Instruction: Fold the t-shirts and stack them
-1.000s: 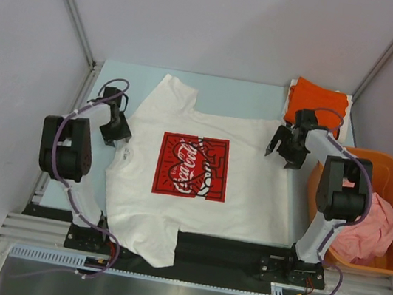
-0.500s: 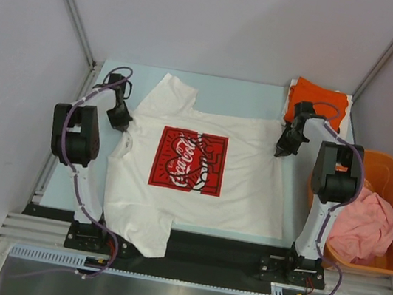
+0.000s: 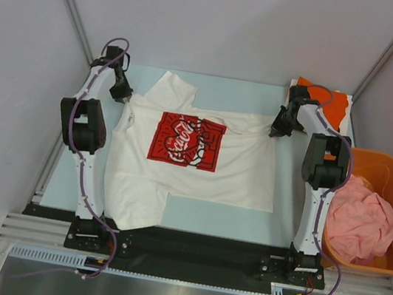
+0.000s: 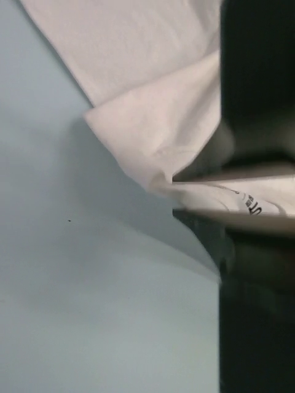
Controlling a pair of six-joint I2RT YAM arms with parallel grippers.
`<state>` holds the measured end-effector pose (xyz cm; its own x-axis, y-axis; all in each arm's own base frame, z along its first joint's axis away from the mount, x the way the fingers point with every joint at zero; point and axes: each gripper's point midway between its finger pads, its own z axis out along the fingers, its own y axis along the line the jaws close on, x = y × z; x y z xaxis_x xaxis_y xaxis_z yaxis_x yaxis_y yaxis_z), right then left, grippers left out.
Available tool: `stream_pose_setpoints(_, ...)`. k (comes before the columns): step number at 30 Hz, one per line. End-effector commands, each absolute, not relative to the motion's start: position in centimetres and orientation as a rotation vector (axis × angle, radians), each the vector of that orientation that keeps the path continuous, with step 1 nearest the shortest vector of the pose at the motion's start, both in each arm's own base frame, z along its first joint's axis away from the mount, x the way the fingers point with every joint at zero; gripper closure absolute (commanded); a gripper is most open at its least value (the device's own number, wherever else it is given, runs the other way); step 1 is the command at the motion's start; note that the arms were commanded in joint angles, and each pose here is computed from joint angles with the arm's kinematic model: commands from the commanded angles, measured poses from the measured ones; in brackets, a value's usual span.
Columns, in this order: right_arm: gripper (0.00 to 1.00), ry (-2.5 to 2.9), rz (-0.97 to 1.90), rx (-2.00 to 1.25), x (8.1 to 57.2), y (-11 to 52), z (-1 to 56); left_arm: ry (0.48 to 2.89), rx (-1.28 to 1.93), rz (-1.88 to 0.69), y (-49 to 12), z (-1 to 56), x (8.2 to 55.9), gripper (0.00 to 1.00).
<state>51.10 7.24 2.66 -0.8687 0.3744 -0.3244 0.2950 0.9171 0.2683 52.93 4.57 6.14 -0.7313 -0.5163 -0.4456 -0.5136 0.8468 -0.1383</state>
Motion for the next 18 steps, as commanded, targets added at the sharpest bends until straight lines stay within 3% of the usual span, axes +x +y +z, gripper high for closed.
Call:
stream_pose_setpoints(1, 0.87, 2.625, 0.311, 0.486, 52.4, 7.6, 5.3, 2.495, -0.761, -0.058, 4.7, 10.6, 52.5, 0.61)
stream_pose_setpoints(2, 0.80, 2.614, 0.318, 0.478, 52.2, 7.7, 5.5, 2.479, -0.760, -0.058, 4.7, 11.3, 52.2, 0.52)
stream_pose_setpoints(3, 0.72, 2.625, 0.319, 0.478, 51.4, 7.7, 5.2, 2.462, -0.757, -0.050, 4.8, 12.2, 51.7, 0.36)
stream_pose_setpoints(4, 0.58, 2.603, 0.331, 0.468, 51.1, 7.8, 6.5, 2.423, -0.754, -0.049, 4.9, 14.1, 50.4, 0.29)
stream_pose_setpoints(7, 0.36, 2.574, 0.348, 0.449, 49.9, 7.9, 8.4, 2.394, -0.758, -0.006, 5.1, 15.2, 47.2, 0.11)
stream_pose_setpoints(8, 0.33, 2.566, 0.352, 0.442, 49.6, 8.0, 9.0, 2.331, -0.745, -0.009, 5.2, 18.2, 45.9, 0.11)
stream_pose_setpoints(12, 0.27, 2.545, 0.367, 0.413, 47.2, 8.2, 11.3, 2.313, -0.733, -0.013, 4.6, 19.2, 40.0, 0.10)
stream_pose_setpoints(18, 0.26, 2.554, 0.395, 0.463, 39.5, 8.2, 11.4, 2.343, -0.782, -0.078, 2.2, 16.9, 30.4, 0.16)
